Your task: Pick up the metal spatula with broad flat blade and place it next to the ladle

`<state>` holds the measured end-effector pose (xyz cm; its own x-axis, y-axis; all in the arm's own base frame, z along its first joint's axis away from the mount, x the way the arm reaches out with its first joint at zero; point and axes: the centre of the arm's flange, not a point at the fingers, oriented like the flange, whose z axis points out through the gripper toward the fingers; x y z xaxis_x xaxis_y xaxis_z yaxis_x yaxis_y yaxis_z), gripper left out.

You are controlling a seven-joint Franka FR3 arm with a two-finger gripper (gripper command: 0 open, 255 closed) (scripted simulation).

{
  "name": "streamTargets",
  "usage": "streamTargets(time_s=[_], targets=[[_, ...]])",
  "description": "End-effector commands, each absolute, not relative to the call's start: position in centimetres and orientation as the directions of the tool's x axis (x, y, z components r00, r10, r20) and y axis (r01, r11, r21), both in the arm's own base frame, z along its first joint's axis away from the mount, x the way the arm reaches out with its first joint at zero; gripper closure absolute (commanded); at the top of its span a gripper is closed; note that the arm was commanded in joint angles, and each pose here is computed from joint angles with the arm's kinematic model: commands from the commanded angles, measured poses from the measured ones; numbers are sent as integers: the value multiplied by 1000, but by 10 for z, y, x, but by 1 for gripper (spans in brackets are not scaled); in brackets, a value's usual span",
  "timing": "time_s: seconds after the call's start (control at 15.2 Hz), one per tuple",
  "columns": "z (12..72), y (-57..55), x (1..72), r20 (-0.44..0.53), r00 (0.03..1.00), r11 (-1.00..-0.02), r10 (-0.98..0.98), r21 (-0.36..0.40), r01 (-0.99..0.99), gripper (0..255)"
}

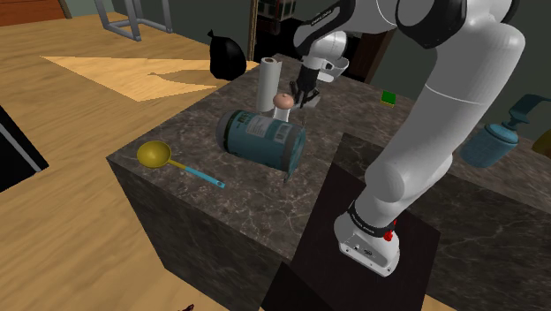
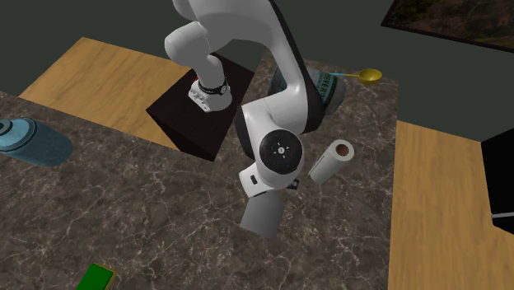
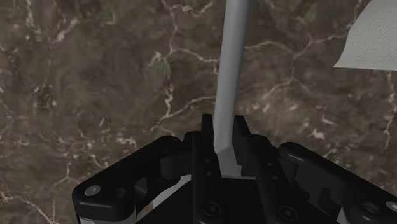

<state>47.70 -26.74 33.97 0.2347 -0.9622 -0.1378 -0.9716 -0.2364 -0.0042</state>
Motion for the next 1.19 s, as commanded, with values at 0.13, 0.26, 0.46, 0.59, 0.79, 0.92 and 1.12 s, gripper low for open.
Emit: streamTargets(time_s=[0.13,0.26,0.46,0.59,0.79,0.92,1.12], targets=[[361,-267,478,-138,235,-236,-962,-4,-972,255],[372,-267,478,-138,235,-236,-962,-4,-972,255],[388,-267,478,-138,235,-236,-962,-4,-972,255],[398,-267,478,-138,235,-236,-962,-4,-972,255],[414,-267,478,-138,235,-236,-962,-4,-972,255],[425,-267,478,-138,235,-236,-962,-4,-972,255],[441,-267,478,-138,235,-236,-962,-4,-972,255]])
